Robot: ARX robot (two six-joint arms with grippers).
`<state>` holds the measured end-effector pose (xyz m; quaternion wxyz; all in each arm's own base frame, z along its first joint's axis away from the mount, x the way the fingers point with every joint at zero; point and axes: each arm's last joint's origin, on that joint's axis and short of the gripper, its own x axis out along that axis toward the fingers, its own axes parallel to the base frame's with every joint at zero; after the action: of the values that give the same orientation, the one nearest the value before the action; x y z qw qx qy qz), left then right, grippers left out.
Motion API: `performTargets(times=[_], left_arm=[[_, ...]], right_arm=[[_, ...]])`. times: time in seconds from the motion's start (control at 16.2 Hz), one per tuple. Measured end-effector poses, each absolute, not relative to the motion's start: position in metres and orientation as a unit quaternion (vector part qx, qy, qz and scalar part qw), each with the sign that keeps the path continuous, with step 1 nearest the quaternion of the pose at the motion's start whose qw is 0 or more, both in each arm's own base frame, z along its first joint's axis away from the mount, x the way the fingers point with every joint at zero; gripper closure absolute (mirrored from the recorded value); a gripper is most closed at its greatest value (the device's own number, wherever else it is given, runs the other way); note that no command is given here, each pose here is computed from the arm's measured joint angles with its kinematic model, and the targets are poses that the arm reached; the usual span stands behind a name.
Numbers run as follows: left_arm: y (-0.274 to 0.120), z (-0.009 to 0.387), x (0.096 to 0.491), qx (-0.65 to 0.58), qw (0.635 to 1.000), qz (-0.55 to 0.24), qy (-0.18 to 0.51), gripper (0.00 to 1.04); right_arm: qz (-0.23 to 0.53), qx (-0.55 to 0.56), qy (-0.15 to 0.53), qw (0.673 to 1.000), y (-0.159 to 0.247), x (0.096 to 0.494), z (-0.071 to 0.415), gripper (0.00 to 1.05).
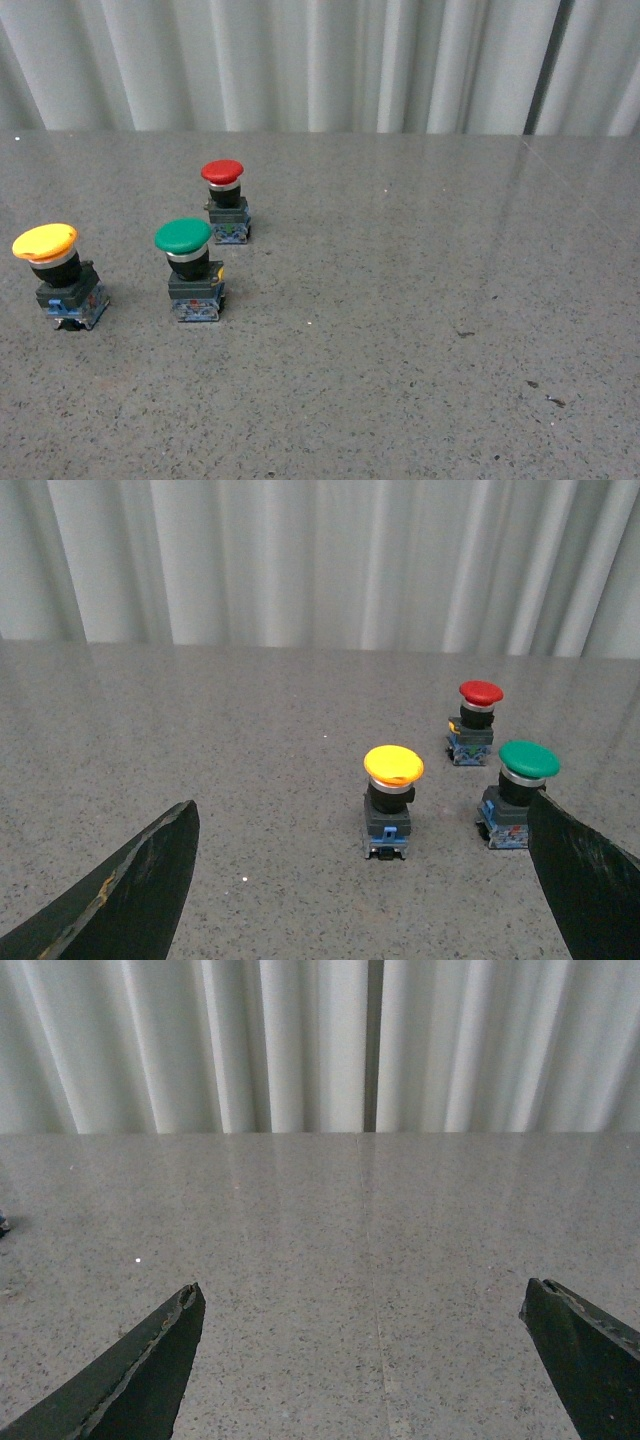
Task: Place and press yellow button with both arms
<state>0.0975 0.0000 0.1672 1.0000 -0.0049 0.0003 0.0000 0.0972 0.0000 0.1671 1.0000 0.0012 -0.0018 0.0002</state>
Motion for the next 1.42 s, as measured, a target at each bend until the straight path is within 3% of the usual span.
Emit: performTargets(times=[0.86,0.99,1.11,1.23,1.42], left_arm=[[0.0,0.167,0.097,-0.005,1.0,0.0,0.0,0.07],[-0.006,0.17,0.103,0.0,0.99,0.083,0.11,0.07],[-0.003,0.202,0.128,0.004,0.983,0.167,0.076,0.07],[-0.007,0.234,0.171,0.003,0.991,0.125,0.039,0.07],[-0.015,0.234,0.226,0.014,0.995,0.059,0.083,0.07]], right_arm=[[0.0,0.001,-0.002,1.0,0.0,0.097,0.167,0.06],[-0.001,0.001,-0.002,1.0,0.0,0.097,0.167,0.06],[-0.001,0.001,-0.001,1.0,0.0,0.097,0.167,0.06],[0.0,0.001,-0.002,1.0,0.0,0.097,0.167,0.06],[0.0,0.001,-0.002,1.0,0.0,0.097,0.167,0.06]])
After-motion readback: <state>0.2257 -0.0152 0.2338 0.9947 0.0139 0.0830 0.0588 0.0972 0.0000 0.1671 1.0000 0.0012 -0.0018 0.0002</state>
